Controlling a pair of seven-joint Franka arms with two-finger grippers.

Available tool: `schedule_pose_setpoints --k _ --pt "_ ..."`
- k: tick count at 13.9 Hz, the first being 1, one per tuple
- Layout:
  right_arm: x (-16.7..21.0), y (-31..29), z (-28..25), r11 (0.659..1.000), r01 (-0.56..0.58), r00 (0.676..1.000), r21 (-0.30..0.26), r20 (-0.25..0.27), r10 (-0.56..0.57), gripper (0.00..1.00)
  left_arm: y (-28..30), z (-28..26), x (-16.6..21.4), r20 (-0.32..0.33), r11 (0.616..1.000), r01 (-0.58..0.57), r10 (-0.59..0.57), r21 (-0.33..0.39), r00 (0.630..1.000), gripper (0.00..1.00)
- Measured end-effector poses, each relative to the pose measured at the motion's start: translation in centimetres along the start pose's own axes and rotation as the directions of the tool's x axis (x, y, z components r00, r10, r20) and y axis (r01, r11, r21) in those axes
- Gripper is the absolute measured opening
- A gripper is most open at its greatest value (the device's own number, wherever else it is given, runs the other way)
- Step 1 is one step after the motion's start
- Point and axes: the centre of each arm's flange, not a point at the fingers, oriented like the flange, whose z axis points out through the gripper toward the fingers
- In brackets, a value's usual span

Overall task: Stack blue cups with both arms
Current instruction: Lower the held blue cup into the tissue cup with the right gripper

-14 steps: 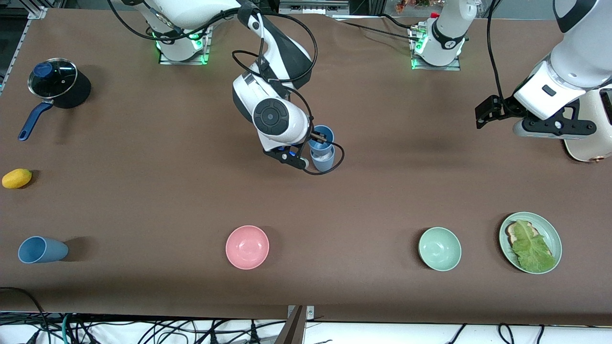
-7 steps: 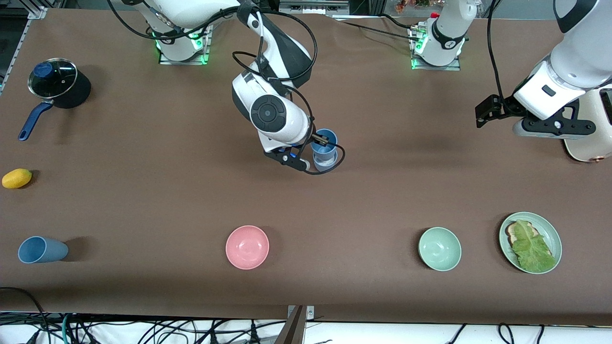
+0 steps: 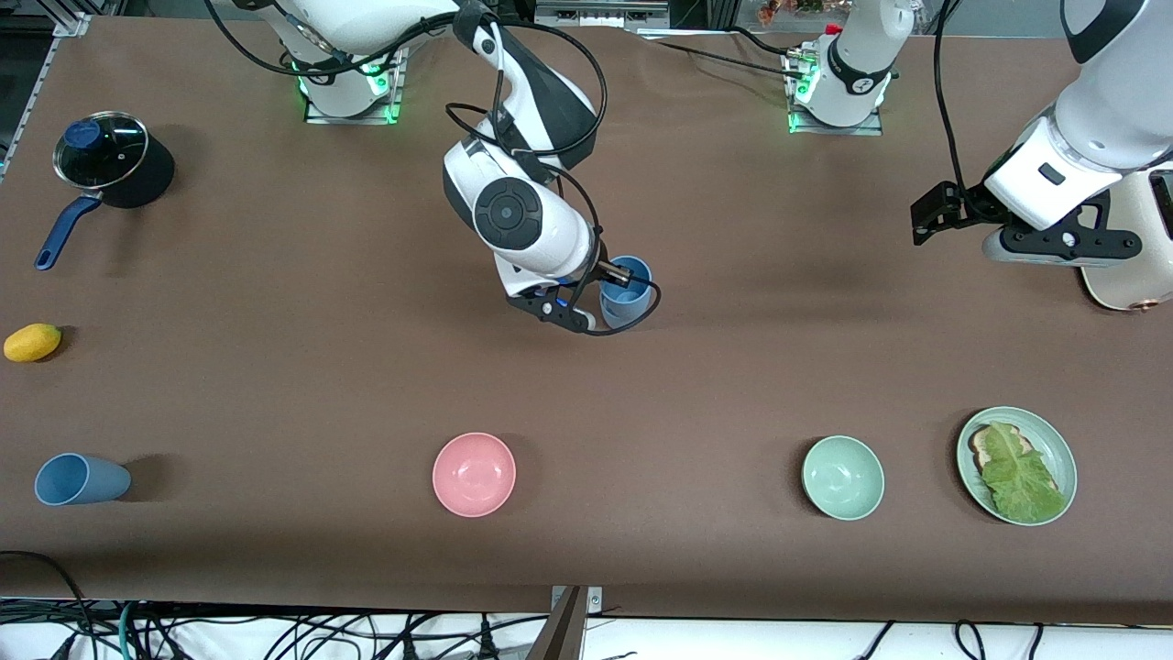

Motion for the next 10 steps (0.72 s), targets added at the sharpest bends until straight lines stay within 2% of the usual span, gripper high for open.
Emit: schedule_pose_setpoints --k 3,6,10 --pt "0.1 0.0 0.0 1.0 0.031 1.0 -0.001 -0.002 -0.031 0.04 0.0 0.0 -0.1 0.005 1.0 0.0 0.0 0.0 1.0 1.0" --pt "0.2 0.3 0.5 0.998 0.062 0.998 -0.029 -0.021 -0.062 0.04 0.0 0.1 -0.2 0.014 1.0 0.001 -0.001 0.001 1.0 1.0" --pt "-0.1 0.6 1.5 0.995 0.082 0.997 -0.057 -0.011 -0.083 0.04 -0.1 0.2 -0.2 0.019 1.0 0.001 -0.001 0.002 1.0 1.0"
